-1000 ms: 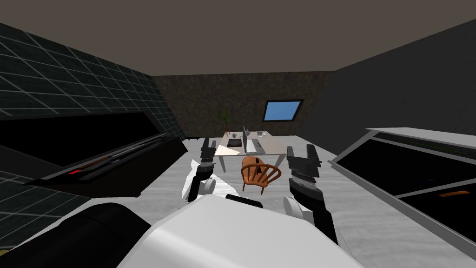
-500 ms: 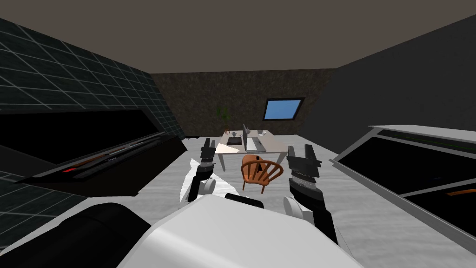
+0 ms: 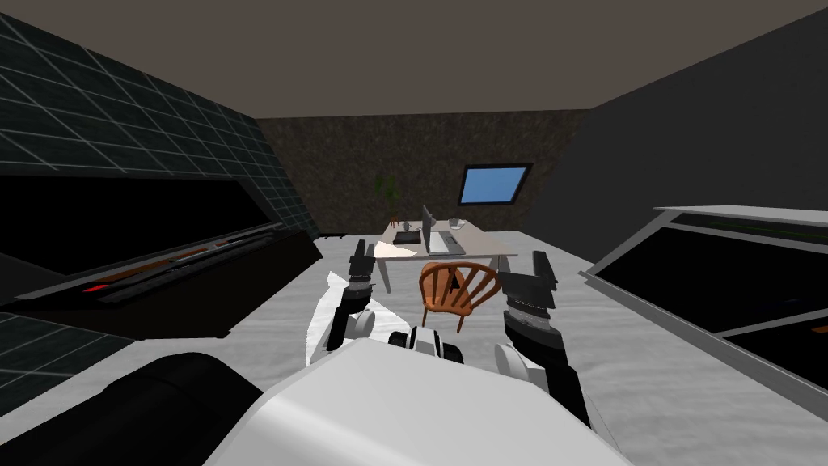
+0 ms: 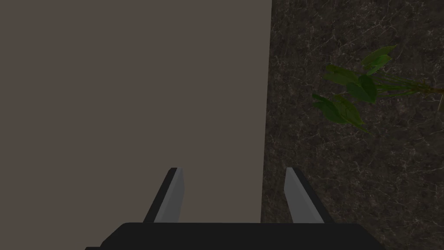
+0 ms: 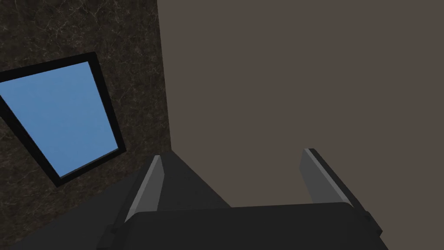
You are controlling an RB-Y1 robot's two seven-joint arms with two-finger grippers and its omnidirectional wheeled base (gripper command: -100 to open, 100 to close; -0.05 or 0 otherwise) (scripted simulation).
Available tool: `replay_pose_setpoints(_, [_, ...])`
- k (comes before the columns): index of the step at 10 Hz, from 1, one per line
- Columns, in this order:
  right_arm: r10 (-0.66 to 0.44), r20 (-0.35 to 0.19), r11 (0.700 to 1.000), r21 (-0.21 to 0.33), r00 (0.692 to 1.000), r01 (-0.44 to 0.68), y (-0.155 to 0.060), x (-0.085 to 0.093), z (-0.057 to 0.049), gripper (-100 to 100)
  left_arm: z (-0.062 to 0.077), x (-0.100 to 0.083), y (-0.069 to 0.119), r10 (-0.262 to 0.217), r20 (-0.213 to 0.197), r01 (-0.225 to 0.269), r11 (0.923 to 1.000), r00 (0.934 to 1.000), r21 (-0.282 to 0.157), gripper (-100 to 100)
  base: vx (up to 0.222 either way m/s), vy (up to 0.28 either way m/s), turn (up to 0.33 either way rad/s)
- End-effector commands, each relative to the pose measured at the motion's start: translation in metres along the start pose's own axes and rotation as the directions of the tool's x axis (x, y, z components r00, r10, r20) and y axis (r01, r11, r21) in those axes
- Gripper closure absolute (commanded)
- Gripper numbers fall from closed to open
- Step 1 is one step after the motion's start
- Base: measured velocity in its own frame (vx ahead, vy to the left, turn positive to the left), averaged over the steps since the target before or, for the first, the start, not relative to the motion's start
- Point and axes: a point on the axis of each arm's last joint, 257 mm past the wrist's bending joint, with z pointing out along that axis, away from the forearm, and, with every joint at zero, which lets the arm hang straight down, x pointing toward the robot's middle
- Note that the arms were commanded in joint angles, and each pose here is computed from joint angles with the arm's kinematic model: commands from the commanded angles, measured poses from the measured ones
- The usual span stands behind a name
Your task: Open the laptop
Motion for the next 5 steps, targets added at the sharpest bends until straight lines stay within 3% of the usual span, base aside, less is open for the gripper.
replay_pose_setpoints(1, [-0.093,-0.084,0.995,0.016,0.992,0.094,-0.003,0.006,-0.007,-100,0.0,0.0,0.0,0.0,0.0,0.0,1.0,1.0,0.0,0,-0.086,0.026,-0.026])
replay_pose_setpoints(3, [-0.193,-0.145,0.98,0.023,0.97,0.199,-0.008,0.007,-0.014,-100,0.0,0.0,0.0,0.0,0.0,0.0,1.0,1.0,0.0,0,-0.106,0.021,-0.031])
replay_pose_setpoints(5, [-0.315,-0.2,0.945,0.024,0.928,0.327,-0.013,0.003,-0.022,-100,0.0,0.0,0.0,0.0,0.0,0.0,1.0,1.0,0.0,0,-0.142,0.035,-0.025])
